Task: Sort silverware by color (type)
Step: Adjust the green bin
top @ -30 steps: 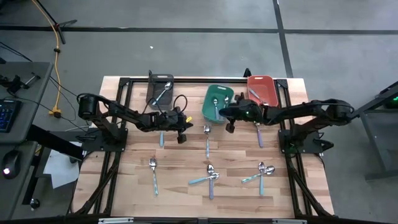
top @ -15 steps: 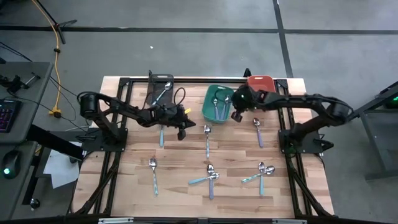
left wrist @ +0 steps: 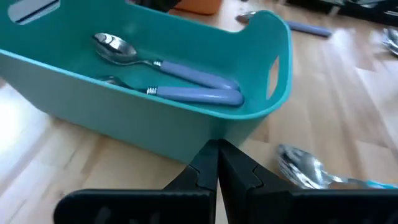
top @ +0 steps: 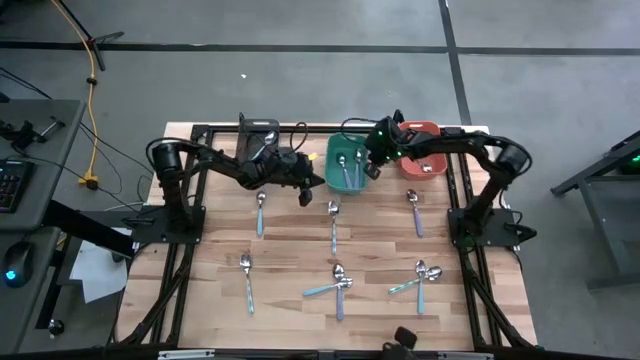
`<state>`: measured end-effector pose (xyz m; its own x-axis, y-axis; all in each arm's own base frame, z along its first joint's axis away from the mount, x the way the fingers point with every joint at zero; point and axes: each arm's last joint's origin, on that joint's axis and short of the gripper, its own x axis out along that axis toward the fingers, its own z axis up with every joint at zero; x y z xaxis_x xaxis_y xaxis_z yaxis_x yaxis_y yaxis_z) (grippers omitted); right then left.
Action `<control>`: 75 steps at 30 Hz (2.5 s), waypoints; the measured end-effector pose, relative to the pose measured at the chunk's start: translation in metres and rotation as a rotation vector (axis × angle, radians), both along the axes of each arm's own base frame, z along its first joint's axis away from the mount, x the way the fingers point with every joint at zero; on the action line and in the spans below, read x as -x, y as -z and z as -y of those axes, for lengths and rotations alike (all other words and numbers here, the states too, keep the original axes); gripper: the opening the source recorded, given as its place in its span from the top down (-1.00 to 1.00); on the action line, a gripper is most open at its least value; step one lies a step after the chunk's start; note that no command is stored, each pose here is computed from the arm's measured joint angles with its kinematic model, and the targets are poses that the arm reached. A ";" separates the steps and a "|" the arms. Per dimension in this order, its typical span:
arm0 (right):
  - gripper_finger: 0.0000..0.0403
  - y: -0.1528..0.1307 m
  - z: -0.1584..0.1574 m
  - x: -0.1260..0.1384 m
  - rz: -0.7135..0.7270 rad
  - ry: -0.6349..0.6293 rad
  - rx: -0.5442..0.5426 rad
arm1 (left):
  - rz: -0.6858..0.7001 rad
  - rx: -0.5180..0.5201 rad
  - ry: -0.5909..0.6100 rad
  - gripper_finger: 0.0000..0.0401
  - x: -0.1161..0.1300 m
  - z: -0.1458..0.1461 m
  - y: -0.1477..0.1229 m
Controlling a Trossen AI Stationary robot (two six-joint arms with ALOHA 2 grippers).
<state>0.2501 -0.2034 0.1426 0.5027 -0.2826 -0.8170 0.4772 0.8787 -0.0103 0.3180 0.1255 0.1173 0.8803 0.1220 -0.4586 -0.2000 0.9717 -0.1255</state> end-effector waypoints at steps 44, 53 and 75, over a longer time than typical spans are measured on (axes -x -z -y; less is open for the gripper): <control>1.00 -0.051 -0.122 -0.018 -0.057 -0.377 0.146 | 0.007 -0.197 0.009 1.00 -0.012 0.045 -0.012; 1.00 -0.033 -0.104 -0.032 -0.030 -0.318 0.183 | -0.001 -0.178 -0.097 1.00 -0.007 0.029 -0.011; 1.00 -0.031 -0.083 -0.033 0.013 -0.283 0.227 | -0.116 -0.180 -0.180 1.00 0.005 0.007 -0.003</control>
<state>0.2832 -0.1202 0.1738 0.5965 -0.3042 -0.7427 0.2172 0.9520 -0.2155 0.3127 0.1188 0.1201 0.7798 0.3601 -0.5121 -0.3741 0.9239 0.0801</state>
